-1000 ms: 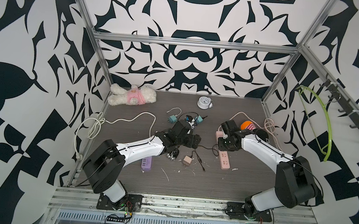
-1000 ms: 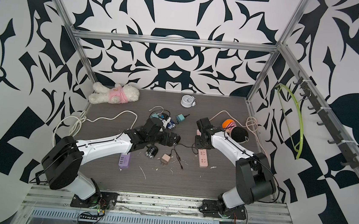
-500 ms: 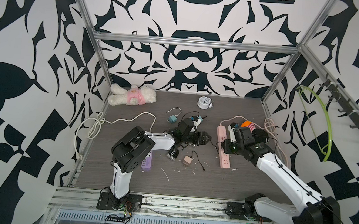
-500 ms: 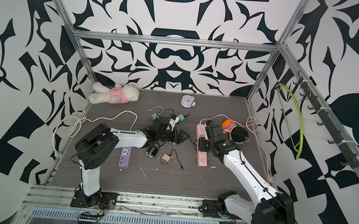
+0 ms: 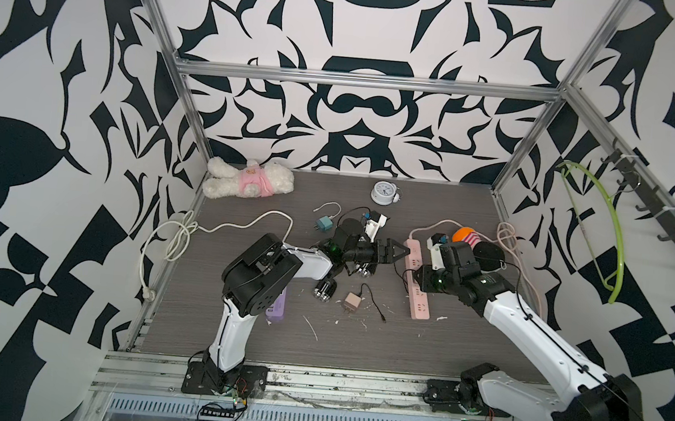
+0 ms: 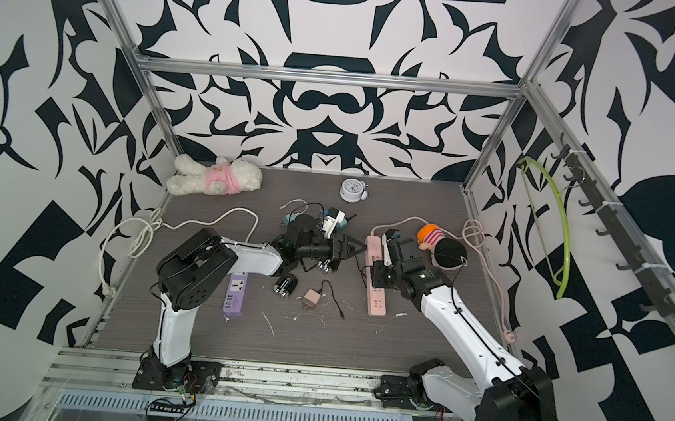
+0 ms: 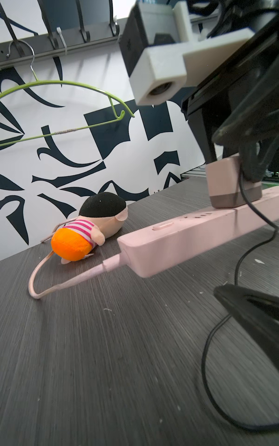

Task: Unplug the electric shaver
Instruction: Remove the plug from the socket.

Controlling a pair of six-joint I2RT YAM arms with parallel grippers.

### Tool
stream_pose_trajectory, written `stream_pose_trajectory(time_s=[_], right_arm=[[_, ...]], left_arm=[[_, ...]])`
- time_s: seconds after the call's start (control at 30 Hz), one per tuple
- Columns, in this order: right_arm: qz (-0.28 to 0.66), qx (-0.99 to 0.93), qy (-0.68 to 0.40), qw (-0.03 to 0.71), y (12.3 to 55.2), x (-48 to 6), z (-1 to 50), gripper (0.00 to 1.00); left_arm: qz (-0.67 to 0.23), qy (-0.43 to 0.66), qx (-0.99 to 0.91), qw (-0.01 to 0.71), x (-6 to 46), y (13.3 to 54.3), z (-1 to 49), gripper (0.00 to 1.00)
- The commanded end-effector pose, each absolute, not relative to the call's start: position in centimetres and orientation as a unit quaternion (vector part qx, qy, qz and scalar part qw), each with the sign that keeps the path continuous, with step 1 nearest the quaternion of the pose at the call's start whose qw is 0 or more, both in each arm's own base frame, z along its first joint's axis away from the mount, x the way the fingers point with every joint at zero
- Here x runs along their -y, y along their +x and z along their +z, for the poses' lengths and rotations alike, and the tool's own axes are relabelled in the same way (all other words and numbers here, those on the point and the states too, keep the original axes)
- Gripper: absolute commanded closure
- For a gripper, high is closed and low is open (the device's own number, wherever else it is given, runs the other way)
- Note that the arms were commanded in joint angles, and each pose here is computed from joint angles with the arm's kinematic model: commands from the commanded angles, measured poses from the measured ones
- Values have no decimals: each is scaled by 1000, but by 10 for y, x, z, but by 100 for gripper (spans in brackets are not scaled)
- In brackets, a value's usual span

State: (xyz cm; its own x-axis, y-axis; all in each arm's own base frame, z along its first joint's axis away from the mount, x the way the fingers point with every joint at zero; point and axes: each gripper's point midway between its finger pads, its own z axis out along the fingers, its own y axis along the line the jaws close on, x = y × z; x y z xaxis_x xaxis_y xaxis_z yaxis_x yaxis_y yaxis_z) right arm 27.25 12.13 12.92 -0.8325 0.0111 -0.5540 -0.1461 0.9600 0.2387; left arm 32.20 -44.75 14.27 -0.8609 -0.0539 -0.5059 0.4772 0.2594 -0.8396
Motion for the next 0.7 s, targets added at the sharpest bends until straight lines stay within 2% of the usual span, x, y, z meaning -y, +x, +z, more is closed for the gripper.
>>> stream_pose_trajectory(time_s=[0.0, 0.47, 0.63, 0.67], right_arm=[[180, -920, -51, 345, 286, -138, 167, 100], [208, -901, -64, 375, 285, -158, 183, 100], [218, -895, -69, 382, 284, -164, 187, 100], [219, -896, -70, 381, 284, -166, 186, 100]], left_arm=[[-566, 161, -775, 232, 450, 323, 142, 6], [-578, 166, -770, 212, 466, 325, 134, 9], [-580, 164, -770, 210, 467, 326, 131, 14], [-582, 165, -768, 210, 468, 326, 132, 21]])
